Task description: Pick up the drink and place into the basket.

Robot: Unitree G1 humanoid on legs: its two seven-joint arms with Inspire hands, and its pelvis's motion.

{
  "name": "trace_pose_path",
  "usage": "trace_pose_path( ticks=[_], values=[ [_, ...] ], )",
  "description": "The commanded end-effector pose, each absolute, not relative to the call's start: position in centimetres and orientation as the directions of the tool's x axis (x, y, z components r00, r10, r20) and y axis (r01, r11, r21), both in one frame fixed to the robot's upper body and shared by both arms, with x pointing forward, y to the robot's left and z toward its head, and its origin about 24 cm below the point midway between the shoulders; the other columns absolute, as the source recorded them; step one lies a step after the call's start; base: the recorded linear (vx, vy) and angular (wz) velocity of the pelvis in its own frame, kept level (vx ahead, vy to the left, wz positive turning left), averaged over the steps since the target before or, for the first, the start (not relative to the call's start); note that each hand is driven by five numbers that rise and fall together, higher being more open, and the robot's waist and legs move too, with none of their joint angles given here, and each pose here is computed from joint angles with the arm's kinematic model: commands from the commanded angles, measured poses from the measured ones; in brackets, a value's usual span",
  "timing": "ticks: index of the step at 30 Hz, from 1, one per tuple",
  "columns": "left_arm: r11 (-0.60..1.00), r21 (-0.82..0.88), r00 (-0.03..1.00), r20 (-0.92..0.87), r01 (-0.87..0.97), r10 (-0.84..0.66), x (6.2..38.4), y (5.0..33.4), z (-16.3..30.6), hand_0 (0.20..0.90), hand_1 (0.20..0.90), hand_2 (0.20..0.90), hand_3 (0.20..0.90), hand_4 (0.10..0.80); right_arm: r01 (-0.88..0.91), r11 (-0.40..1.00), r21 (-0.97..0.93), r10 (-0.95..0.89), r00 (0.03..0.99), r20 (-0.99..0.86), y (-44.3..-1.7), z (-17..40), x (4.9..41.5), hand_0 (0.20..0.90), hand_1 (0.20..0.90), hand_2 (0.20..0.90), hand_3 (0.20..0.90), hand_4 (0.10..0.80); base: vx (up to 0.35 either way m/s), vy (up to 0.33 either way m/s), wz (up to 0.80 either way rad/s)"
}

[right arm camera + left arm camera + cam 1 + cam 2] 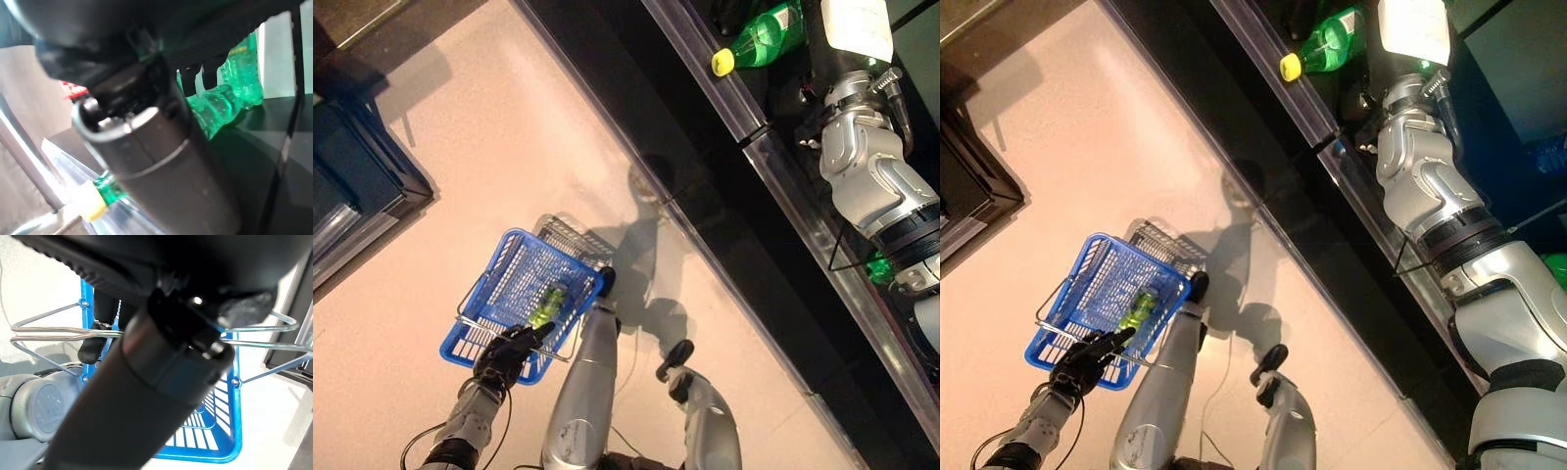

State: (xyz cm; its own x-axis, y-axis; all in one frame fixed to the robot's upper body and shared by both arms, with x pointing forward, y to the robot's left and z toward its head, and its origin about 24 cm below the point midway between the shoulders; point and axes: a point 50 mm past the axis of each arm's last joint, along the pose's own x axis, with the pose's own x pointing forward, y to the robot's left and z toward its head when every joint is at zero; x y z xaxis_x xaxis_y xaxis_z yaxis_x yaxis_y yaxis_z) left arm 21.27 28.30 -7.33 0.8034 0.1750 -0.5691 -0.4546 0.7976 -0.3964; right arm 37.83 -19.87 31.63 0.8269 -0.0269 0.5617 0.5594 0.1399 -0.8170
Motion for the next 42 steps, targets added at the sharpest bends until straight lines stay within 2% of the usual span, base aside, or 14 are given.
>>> trace_pose_path(
  ticks=[1,12,15,18,25,32,38,42],
  values=[
    [0.817,-0.337,0.736,-0.660,-0.468,0.150,15.6,29.3,-9.5,0.300,0.300,0.300,0.200,0.100,0.767,-0.036,-0.641,-0.028,0.640,0.768,-21.9,39.5,34.4,0.900,0.900,0.900,0.900,0.800,0.001,0.013,-0.05],
    [0.824,-0.327,0.731,-0.667,-0.463,0.146,15.2,29.7,-9.5,0.300,0.300,0.300,0.200,0.100,0.649,-0.099,-0.755,-0.059,0.753,0.655,-22.6,38.6,35.9,0.900,0.900,0.900,0.900,0.800,0.000,0.001,0.00],
    [0.826,-0.327,0.731,-0.668,-0.459,0.142,15.1,29.8,-9.5,0.300,0.300,0.300,0.200,0.100,0.593,-0.170,-0.787,-0.076,0.788,0.611,-23.1,38.0,36.7,0.900,0.900,0.900,0.900,0.800,0.000,0.000,0.00],
    [0.830,-0.331,0.733,-0.667,-0.449,0.131,15.2,29.6,-9.5,0.300,0.300,0.300,0.200,0.100,0.612,-0.213,-0.761,-0.102,0.761,0.641,-23.8,37.9,36.9,0.900,0.900,0.900,0.900,0.800,0.010,0.003,0.04],
    [0.830,-0.340,0.736,-0.667,-0.442,0.119,15.3,29.2,-9.6,0.300,0.300,0.300,0.200,0.100,0.643,-0.207,-0.738,-0.137,0.728,0.672,-24.2,38.2,36.8,0.900,0.900,0.900,0.900,0.800,0.003,0.001,0.02],
    [0.830,-0.339,0.732,-0.671,-0.443,0.117,15.4,29.3,-9.5,0.300,0.300,0.300,0.200,0.100,0.596,-0.186,-0.781,-0.151,0.768,0.622,-24.2,38.1,37.0,0.900,0.900,0.900,0.900,0.800,0.000,0.000,0.00],
    [0.834,-0.340,0.729,-0.677,-0.434,0.103,15.3,29.3,-9.6,0.300,0.300,0.300,0.200,0.100,0.370,-0.184,-0.911,-0.217,0.888,0.405,-24.8,36.8,38.1,0.900,0.900,0.900,0.900,0.800,0.000,0.000,0.00],
    [0.839,-0.339,0.732,-0.674,-0.426,0.099,15.1,29.6,-9.4,0.300,0.300,0.300,0.200,0.100,0.222,-0.186,-0.957,-0.259,0.929,0.266,-25.3,35.5,38.7,0.900,0.900,0.900,0.900,0.800,0.014,0.001,0.03]
  ],
)
